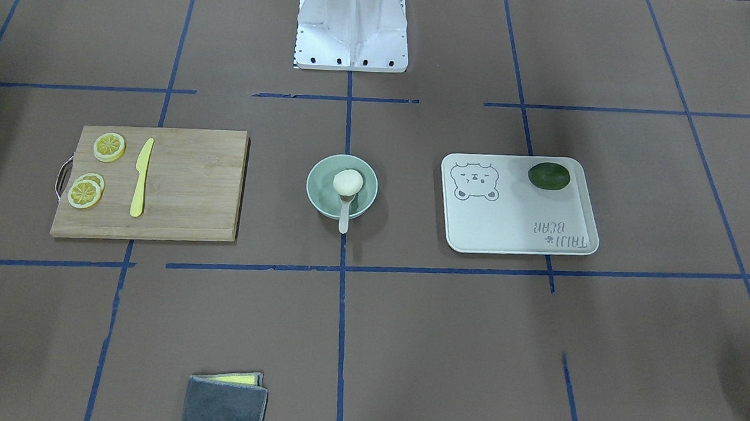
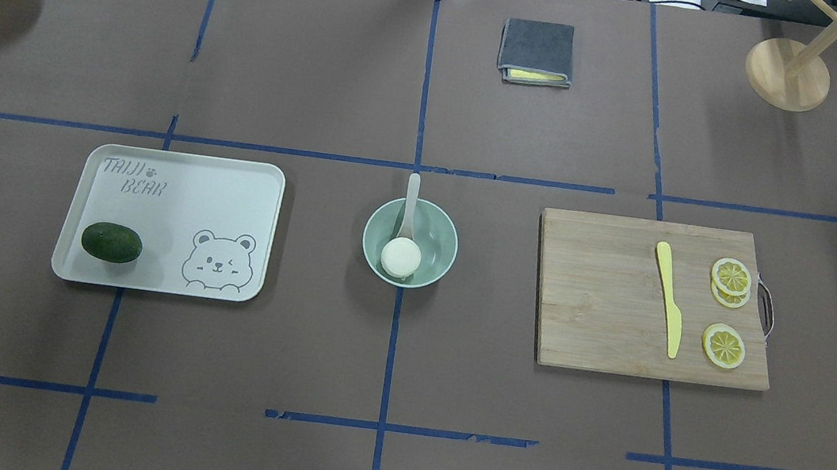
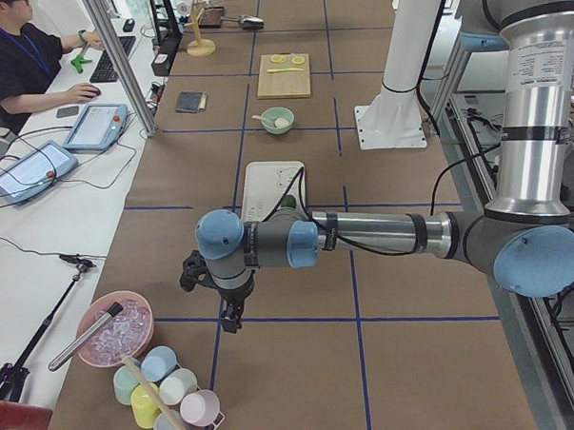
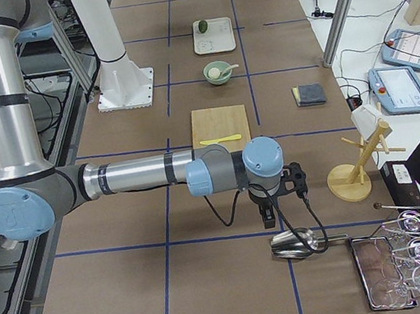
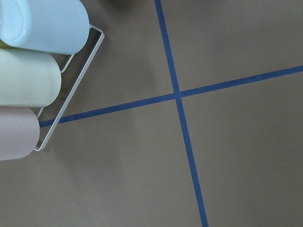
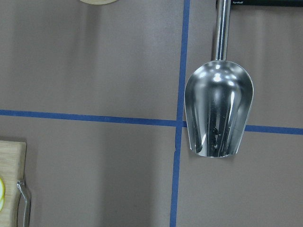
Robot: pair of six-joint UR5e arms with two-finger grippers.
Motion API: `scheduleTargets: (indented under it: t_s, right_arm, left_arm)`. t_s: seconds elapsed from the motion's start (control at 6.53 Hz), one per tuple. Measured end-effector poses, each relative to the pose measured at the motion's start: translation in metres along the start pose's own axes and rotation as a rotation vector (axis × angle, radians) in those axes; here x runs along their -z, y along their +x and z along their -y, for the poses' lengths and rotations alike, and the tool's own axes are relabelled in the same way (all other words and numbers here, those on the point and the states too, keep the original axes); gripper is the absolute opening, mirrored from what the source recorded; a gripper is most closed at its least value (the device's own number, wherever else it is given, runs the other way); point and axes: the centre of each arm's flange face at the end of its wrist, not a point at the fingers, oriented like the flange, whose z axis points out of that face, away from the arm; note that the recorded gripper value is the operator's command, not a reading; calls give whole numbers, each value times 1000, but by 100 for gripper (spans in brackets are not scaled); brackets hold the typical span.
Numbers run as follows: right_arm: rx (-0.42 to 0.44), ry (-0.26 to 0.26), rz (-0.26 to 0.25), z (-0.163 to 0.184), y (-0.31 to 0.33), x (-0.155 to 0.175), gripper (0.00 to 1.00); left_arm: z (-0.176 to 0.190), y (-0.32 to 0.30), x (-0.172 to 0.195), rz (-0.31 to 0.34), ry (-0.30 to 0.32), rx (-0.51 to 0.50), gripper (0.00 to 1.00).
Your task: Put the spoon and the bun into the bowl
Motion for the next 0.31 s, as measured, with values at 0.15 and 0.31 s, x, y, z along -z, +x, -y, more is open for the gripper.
scheduleTargets:
  t_s: [0.15, 0.31]
  right_arm:
    - [-2, -2, 0, -2, 1, -1, 100]
    - [-4, -5, 0, -4, 2, -2, 100]
  left_arm:
    - [0, 0, 0, 0, 1, -1, 100]
    - [0, 1, 1, 0, 1, -2, 100]
